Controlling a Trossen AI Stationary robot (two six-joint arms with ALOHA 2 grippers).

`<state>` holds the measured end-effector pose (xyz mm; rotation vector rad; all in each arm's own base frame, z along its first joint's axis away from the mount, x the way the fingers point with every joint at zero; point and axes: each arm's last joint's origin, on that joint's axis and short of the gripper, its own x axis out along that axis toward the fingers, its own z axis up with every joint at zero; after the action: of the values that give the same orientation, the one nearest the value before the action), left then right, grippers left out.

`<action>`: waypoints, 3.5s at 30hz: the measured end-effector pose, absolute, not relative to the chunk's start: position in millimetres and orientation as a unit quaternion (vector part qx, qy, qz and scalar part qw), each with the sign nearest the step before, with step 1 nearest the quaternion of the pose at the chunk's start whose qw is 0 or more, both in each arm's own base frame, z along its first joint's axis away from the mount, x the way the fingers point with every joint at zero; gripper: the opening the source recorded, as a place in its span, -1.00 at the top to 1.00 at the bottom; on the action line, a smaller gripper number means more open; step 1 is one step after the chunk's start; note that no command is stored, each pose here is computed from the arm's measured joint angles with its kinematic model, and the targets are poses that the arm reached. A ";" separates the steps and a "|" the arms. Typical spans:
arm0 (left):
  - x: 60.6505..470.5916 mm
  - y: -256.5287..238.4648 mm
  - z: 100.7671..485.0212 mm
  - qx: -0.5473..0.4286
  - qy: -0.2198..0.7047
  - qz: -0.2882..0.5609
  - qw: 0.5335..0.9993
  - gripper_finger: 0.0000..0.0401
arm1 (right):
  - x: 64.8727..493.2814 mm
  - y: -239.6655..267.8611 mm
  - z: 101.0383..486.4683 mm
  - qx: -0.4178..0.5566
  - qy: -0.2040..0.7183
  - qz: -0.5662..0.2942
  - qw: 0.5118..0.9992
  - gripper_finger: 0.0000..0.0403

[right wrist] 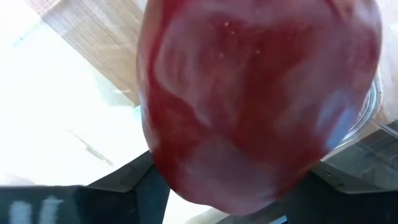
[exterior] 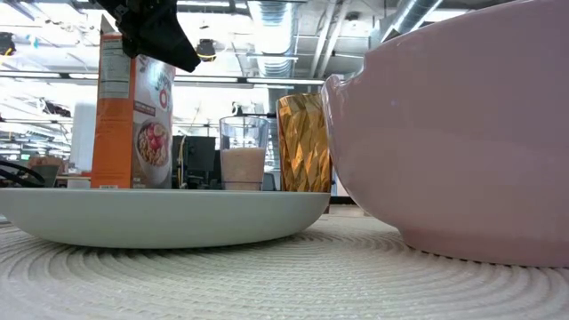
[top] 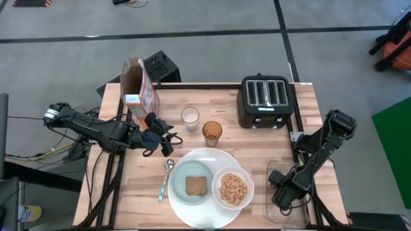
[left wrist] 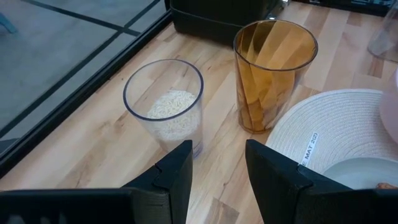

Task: Arrange a breakfast setting
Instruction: Put the red apple on the gray plate, then put the apple on the gray plate

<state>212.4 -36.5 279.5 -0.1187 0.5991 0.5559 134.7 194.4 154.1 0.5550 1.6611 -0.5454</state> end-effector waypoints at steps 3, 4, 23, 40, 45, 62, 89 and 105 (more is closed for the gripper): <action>212.4 -36.5 279.5 -0.058 0.291 0.270 0.916 0.32 | 135.0 194.9 154.2 0.242 0.719 -0.234 0.609 -0.26; 212.4 -36.5 279.5 -0.058 0.291 0.270 0.916 0.32 | 135.1 195.0 154.2 0.242 0.718 -0.234 0.609 -0.25; 212.4 -36.6 279.5 -0.058 0.291 0.270 0.916 0.32 | 139.0 197.9 154.5 0.258 0.716 -0.214 0.612 -0.34; 212.4 -36.6 279.4 -0.059 0.291 0.270 0.916 0.32 | 141.4 197.5 154.8 0.269 0.724 -0.209 0.600 -0.35; 212.4 -36.5 279.5 -0.059 0.291 0.270 0.916 0.32 | 141.5 198.4 154.9 0.273 0.729 -0.204 0.594 -0.38; 212.4 -36.5 279.5 -0.060 0.291 0.270 0.916 0.32 | 143.2 198.8 154.7 0.281 0.712 -0.213 0.607 -0.77; 212.4 -36.5 279.5 -0.061 0.290 0.271 0.916 0.32 | 159.3 184.9 154.3 0.287 0.667 -0.247 0.642 -0.57; 212.4 -36.6 279.5 -0.065 0.289 0.272 0.916 0.32 | 166.8 196.3 181.6 0.285 0.681 -0.228 0.635 -0.50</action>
<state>212.4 -36.6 279.5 -0.1334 0.5954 0.5593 166.8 196.3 181.6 0.6520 1.5563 -0.5217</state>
